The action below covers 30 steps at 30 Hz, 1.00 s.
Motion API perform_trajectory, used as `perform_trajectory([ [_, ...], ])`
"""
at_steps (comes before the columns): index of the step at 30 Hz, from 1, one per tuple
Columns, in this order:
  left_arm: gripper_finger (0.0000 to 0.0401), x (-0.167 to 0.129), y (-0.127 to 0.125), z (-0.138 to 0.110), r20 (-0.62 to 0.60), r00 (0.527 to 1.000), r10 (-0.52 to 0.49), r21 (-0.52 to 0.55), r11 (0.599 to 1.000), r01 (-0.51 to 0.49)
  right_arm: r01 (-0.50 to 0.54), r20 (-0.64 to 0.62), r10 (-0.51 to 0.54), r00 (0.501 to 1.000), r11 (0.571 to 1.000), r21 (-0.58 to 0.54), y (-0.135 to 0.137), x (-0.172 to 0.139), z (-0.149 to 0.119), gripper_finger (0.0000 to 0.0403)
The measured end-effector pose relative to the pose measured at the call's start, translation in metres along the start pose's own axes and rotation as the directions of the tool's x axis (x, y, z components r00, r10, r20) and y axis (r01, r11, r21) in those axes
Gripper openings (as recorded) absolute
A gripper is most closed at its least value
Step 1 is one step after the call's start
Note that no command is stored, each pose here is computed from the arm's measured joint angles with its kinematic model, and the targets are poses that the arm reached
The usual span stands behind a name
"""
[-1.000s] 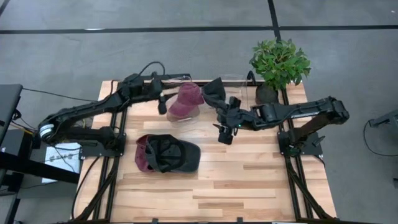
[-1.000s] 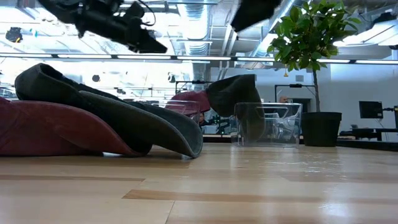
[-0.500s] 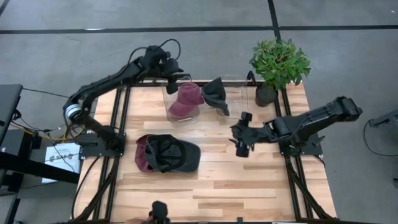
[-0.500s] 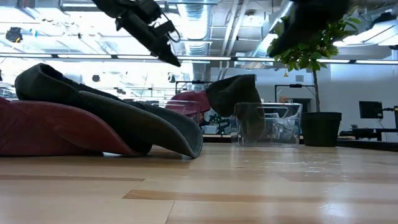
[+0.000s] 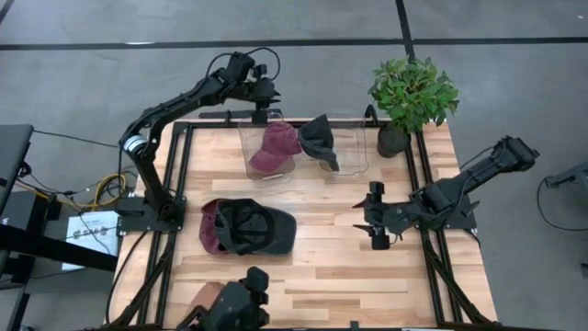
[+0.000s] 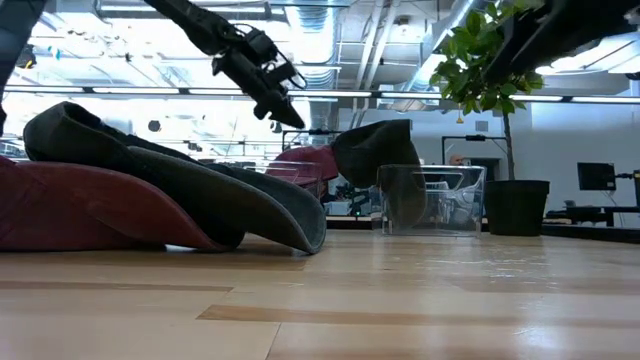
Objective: Pick & Place hat
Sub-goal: Put the right red cap in the left transparent bin
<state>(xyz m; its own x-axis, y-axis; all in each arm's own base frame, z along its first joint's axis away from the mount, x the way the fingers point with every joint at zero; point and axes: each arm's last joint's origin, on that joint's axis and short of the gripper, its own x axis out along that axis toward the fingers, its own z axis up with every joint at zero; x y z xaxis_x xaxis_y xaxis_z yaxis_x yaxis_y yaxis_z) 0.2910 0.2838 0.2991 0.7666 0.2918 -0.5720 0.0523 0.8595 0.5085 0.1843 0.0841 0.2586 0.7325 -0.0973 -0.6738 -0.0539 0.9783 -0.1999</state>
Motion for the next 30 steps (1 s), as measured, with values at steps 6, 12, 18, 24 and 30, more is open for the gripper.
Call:
perform_trajectory([
  [6,0.0068,0.02,-0.004,-0.011,-0.017,0.998,-0.056,0.038,0.998,0.057,-0.035,0.038,0.036,0.999,0.999,-0.008,0.004,-0.011,-0.001,0.024],
  [12,0.0054,0.035,-0.02,-0.005,-0.015,0.99,-0.138,0.046,0.989,0.139,-0.038,0.055,0.039,0.998,0.999,-0.016,0.002,-0.015,0.0,0.024],
  [18,0.0045,0.039,-0.038,0.006,0.013,0.979,-0.205,0.008,0.979,0.205,-0.036,0.054,0.038,0.998,0.999,-0.035,0.003,-0.015,0.0,0.024],
  [24,0.0044,0.042,-0.048,0.016,0.014,0.972,-0.237,-0.131,0.963,0.236,-0.034,0.054,0.037,0.998,0.998,-0.053,0.003,-0.015,0.0,0.024],
  [30,0.0044,0.033,-0.051,0.025,0.021,0.971,-0.24,-0.32,0.918,0.234,-0.035,0.054,0.038,0.998,0.998,-0.052,0.003,-0.015,0.0,0.024],
])
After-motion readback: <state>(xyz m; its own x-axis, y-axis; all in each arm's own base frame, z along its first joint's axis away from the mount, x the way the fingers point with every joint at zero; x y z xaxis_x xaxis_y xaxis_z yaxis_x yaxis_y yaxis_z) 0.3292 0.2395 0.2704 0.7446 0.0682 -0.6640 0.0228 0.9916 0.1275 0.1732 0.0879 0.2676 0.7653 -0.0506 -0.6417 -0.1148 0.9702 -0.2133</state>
